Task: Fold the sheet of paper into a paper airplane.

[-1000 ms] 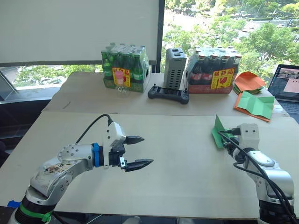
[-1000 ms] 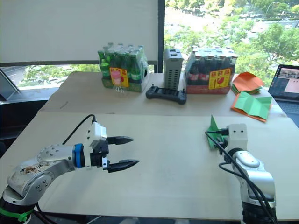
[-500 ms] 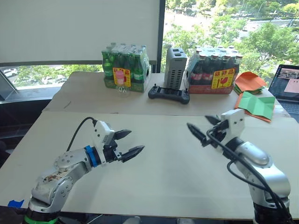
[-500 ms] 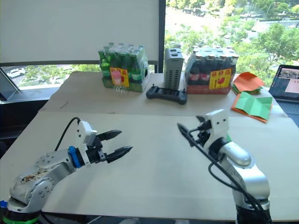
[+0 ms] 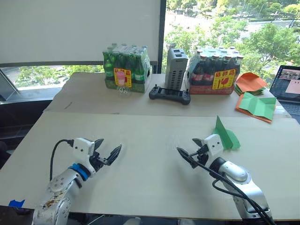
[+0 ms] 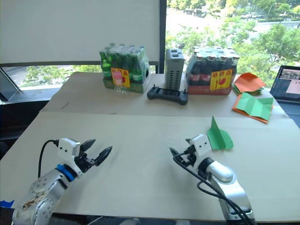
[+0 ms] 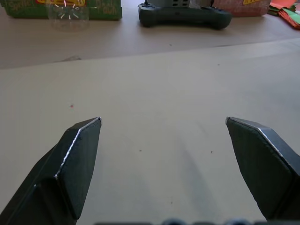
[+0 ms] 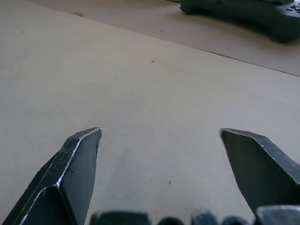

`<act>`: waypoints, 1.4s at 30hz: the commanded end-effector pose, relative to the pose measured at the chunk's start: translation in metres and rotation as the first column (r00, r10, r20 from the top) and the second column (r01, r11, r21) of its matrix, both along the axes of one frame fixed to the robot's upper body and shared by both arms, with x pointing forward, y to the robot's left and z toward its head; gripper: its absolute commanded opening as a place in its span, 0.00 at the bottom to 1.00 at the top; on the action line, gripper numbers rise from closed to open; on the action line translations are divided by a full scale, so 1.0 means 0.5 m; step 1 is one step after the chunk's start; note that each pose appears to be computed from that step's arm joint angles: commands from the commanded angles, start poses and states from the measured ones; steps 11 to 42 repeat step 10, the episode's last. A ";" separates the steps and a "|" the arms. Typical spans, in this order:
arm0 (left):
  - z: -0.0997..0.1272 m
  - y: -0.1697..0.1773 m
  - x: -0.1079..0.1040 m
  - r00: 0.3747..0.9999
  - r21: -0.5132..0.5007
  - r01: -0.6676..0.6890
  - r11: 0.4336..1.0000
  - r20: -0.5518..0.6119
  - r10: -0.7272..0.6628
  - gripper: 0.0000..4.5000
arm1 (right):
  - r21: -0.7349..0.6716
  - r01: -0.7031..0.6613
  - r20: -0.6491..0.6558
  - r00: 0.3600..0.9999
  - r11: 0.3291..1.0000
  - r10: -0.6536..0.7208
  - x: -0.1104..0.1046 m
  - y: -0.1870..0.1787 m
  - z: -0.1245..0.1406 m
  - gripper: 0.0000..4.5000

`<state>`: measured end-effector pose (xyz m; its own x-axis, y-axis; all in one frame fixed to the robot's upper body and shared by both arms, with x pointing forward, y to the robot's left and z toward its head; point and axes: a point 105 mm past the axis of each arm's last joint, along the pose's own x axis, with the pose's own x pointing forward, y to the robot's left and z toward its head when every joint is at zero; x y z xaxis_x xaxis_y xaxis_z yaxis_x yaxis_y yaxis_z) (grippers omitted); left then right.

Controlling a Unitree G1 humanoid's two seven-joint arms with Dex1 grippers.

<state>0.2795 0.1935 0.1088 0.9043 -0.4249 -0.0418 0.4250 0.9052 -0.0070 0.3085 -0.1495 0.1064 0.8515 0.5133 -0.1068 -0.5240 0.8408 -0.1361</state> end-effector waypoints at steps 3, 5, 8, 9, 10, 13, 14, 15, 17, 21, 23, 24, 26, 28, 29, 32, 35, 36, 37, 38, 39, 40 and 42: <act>-0.006 0.001 -0.005 0.999 0.018 0.022 1.000 0.049 -0.023 1.00 | -0.014 -0.024 0.057 0.998 1.000 0.024 -0.001 0.005 0.021 0.99; -0.010 0.001 -0.007 0.998 0.022 0.035 0.999 0.049 -0.036 1.00 | -0.014 -0.019 0.058 0.998 1.000 0.020 0.001 0.003 0.021 0.99; -0.001 -0.002 -0.003 0.997 0.021 0.043 0.999 0.062 -0.044 1.00 | -0.012 -0.019 0.060 0.998 1.000 0.020 0.002 0.004 0.023 0.99; 0.002 -0.005 -0.002 0.997 0.021 0.048 0.999 0.063 -0.049 1.00 | -0.012 -0.019 0.062 0.998 1.000 0.020 0.002 0.004 0.024 0.99; 0.005 -0.008 -0.001 0.996 0.029 0.053 0.998 0.067 -0.055 1.00 | -0.011 -0.020 0.063 0.998 1.000 0.021 0.002 0.005 0.024 0.99; 0.005 -0.008 -0.001 0.996 0.029 0.053 0.998 0.067 -0.055 1.00 | -0.011 -0.020 0.063 0.998 1.000 0.021 0.002 0.005 0.024 0.99; 0.005 -0.008 -0.001 0.996 0.029 0.053 0.998 0.067 -0.055 1.00 | -0.011 -0.020 0.063 0.998 1.000 0.021 0.002 0.005 0.024 0.99; 0.005 -0.008 -0.001 0.996 0.029 0.053 0.998 0.067 -0.055 1.00 | -0.011 -0.020 0.063 0.998 1.000 0.021 0.002 0.005 0.024 0.99; 0.005 -0.008 -0.001 0.996 0.029 0.053 0.998 0.067 -0.055 1.00 | -0.011 -0.020 0.063 0.998 1.000 0.021 0.002 0.005 0.024 0.99; 0.005 -0.008 -0.001 0.996 0.029 0.053 0.998 0.067 -0.055 1.00 | -0.011 -0.020 0.063 0.998 1.000 0.021 0.002 0.005 0.024 0.99; 0.005 -0.008 -0.001 0.996 0.029 0.053 0.998 0.067 -0.055 1.00 | -0.011 -0.020 0.063 0.998 1.000 0.021 0.002 0.005 0.024 0.99; 0.005 -0.008 -0.001 0.996 0.029 0.053 0.998 0.067 -0.055 1.00 | -0.011 -0.020 0.063 0.998 1.000 0.021 0.002 0.005 0.024 0.99; 0.005 -0.008 -0.001 0.996 0.029 0.053 0.998 0.067 -0.055 1.00 | -0.011 -0.020 0.063 0.998 1.000 0.021 0.002 0.005 0.024 0.99; 0.005 -0.008 -0.001 0.996 0.029 0.053 0.998 0.067 -0.055 1.00 | -0.011 -0.020 0.063 0.998 1.000 0.021 0.002 0.005 0.024 0.99; 0.005 -0.008 -0.001 0.996 0.029 0.053 0.998 0.067 -0.055 1.00 | -0.011 -0.020 0.063 0.998 1.000 0.021 0.002 0.005 0.024 0.99; 0.005 -0.008 -0.001 0.996 0.029 0.053 0.998 0.067 -0.055 1.00 | -0.011 -0.020 0.063 0.998 1.000 0.021 0.002 0.005 0.024 0.99; 0.005 -0.008 -0.001 0.996 0.029 0.053 0.998 0.067 -0.055 1.00 | -0.011 -0.020 0.063 0.998 1.000 0.021 0.002 0.005 0.024 0.99; 0.005 -0.008 -0.001 0.996 0.029 0.053 0.998 0.067 -0.055 1.00 | -0.011 -0.020 0.063 0.998 1.000 0.021 0.002 0.005 0.024 0.99; 0.005 -0.008 -0.001 0.996 0.029 0.053 0.998 0.067 -0.055 1.00 | -0.011 -0.020 0.063 0.998 1.000 0.021 0.002 0.005 0.024 0.99; 0.005 -0.008 -0.001 0.996 0.029 0.053 0.998 0.067 -0.055 1.00 | -0.011 -0.020 0.063 0.998 1.000 0.021 0.002 0.005 0.024 0.99; 0.005 -0.008 -0.001 0.996 0.029 0.053 0.998 0.067 -0.055 1.00 | -0.011 -0.020 0.063 0.998 1.000 0.021 0.002 0.005 0.024 0.99; 0.005 -0.008 -0.001 0.996 0.029 0.053 0.998 0.067 -0.055 1.00 | -0.011 -0.020 0.063 0.998 1.000 0.021 0.002 0.005 0.024 0.99; 0.005 -0.008 -0.001 0.996 0.029 0.053 0.998 0.067 -0.055 1.00 | -0.011 -0.020 0.063 0.998 1.000 0.021 0.002 0.005 0.024 0.99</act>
